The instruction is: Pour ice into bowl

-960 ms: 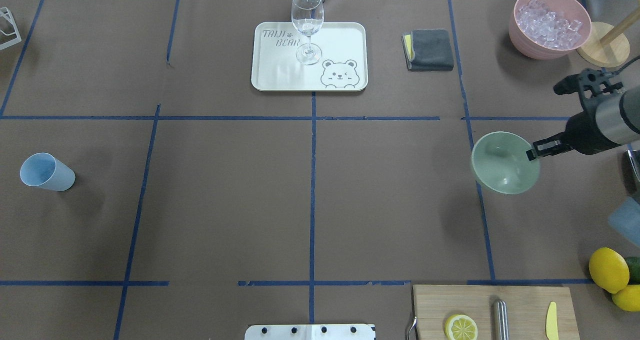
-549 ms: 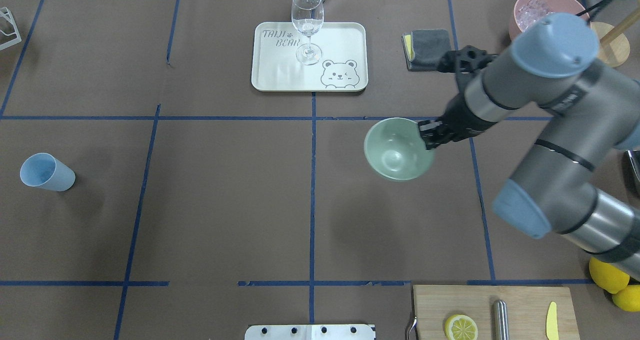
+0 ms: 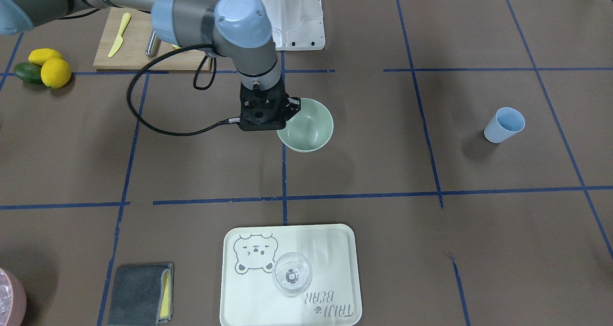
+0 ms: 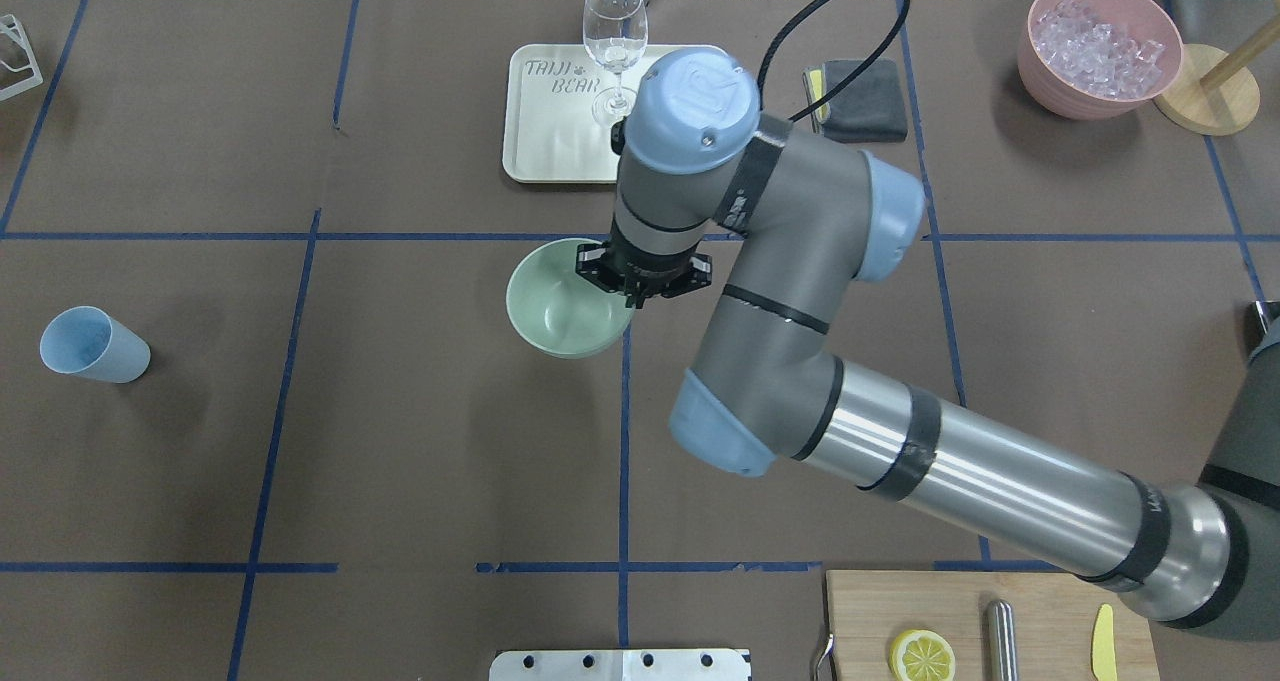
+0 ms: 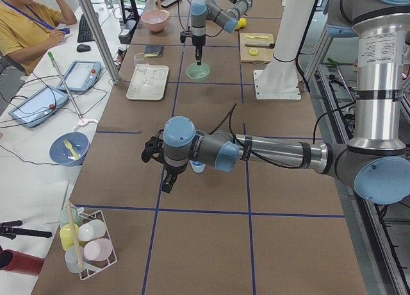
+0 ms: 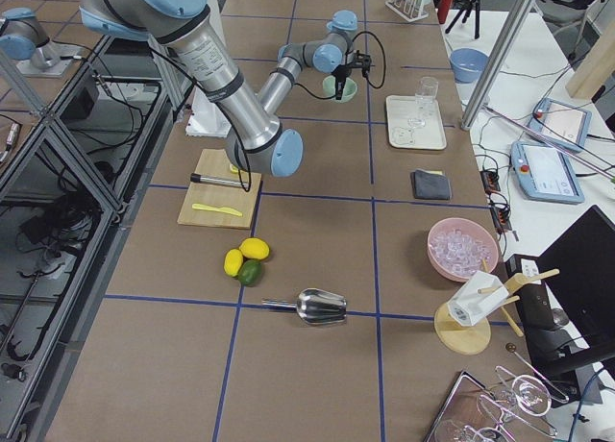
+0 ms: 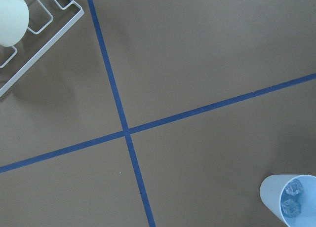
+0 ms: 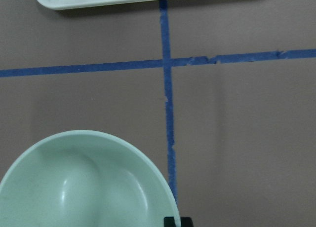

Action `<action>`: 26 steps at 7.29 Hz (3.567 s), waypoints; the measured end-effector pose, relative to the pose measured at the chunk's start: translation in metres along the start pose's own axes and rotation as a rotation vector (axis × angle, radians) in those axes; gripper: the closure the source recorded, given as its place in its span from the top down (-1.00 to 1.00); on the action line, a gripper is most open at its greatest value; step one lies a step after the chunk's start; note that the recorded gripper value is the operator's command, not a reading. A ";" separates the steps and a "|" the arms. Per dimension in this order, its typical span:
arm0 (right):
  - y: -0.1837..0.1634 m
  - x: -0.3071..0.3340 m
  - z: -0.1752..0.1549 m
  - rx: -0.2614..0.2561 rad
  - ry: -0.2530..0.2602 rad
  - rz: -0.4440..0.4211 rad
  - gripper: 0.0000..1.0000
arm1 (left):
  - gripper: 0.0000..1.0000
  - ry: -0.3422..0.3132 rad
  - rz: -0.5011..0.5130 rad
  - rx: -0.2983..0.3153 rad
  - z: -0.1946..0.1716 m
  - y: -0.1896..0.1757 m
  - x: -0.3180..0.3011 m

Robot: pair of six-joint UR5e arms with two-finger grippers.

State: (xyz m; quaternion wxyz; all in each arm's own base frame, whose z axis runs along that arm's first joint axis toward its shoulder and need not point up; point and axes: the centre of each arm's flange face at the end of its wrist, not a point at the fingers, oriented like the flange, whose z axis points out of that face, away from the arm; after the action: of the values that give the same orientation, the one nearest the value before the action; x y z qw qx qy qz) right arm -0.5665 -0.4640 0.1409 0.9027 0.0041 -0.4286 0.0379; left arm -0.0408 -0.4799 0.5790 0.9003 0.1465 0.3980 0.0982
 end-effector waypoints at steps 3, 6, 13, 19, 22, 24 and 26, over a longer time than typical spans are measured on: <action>0.020 -0.032 0.057 0.038 -0.009 0.007 -1.00 | 1.00 0.001 -0.001 -0.002 0.001 0.000 0.000; 0.026 -0.036 0.062 0.049 -0.018 0.001 1.00 | 1.00 0.000 -0.002 -0.004 0.001 0.001 0.000; -0.120 0.197 -0.043 0.088 0.047 -0.156 1.00 | 1.00 -0.001 0.074 0.052 -0.010 -0.031 0.023; -0.186 0.448 -0.107 0.053 0.117 -0.412 1.00 | 1.00 0.086 0.128 0.447 -0.007 -0.034 0.090; -0.180 0.494 -0.112 0.043 0.118 -0.379 1.00 | 1.00 0.055 0.095 0.643 0.045 0.033 0.133; -0.165 0.525 -0.114 0.033 0.121 -0.365 1.00 | 1.00 0.020 0.002 0.747 0.074 0.069 0.154; -0.156 0.539 -0.116 0.031 0.125 -0.360 1.00 | 1.00 -0.022 -0.076 0.823 0.097 0.100 0.170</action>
State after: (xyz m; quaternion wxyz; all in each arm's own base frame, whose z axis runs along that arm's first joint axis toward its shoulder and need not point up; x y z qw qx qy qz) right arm -0.1260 -0.5804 0.4884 0.9195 0.0923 -0.3636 -0.1175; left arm 0.1386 -0.3544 0.5583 0.7737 0.4806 0.3995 -0.1039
